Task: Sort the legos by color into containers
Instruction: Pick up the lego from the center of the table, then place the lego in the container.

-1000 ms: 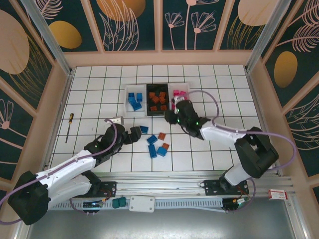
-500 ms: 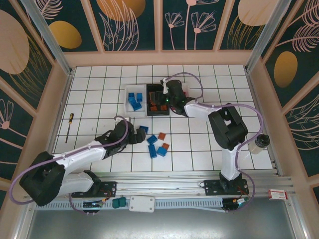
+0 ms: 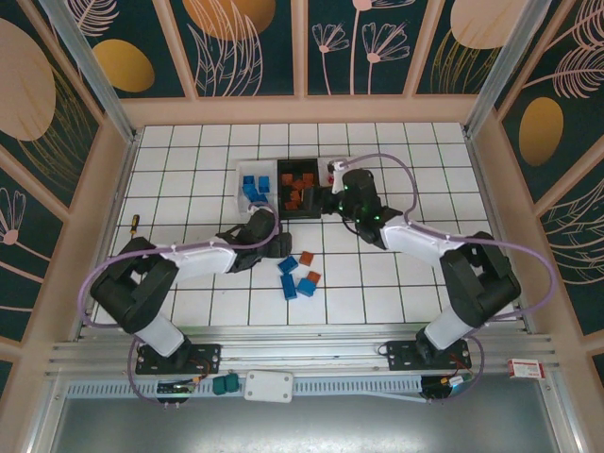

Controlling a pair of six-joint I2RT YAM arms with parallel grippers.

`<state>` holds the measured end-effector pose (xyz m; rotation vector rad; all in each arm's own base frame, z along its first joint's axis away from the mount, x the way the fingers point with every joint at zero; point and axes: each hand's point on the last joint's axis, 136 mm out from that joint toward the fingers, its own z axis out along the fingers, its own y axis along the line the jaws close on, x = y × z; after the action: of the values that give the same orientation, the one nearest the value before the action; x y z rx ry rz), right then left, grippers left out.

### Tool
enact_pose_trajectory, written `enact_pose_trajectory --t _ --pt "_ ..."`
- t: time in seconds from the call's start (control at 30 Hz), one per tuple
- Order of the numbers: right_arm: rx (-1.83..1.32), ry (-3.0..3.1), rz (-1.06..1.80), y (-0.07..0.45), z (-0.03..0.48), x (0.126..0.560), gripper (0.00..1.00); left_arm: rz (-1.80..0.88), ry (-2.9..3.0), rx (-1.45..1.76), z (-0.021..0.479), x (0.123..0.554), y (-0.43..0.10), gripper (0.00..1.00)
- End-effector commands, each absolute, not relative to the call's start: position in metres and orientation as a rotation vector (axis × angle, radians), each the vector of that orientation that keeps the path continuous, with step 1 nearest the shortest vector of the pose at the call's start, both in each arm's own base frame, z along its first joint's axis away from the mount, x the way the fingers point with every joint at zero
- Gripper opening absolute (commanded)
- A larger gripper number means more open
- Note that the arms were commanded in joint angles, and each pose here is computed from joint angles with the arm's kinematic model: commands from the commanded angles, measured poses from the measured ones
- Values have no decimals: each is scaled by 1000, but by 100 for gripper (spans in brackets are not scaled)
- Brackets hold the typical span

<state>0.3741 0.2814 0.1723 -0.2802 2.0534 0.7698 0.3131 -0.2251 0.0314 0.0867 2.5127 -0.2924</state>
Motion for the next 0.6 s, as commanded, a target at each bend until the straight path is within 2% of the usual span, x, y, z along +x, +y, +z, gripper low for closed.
enact_pose_trajectory --t 0.0,0.17,0.23,0.37,0.57 --pt "-237 1980 815 273 196 367 69 -206 2533 122 19 313 -222 74" --pt "-221 1983 825 265 196 354 69 -196 2542 98 15 306 -216 50" --pt "-215 2000 825 261 189 347 69 -216 2509 68 31 305 -212 45" --pt "-216 2049 828 254 166 328 69 -273 2382 12 84 315 -204 43" --pt "-240 2136 816 248 128 297 69 -284 2264 -89 133 372 -189 44"
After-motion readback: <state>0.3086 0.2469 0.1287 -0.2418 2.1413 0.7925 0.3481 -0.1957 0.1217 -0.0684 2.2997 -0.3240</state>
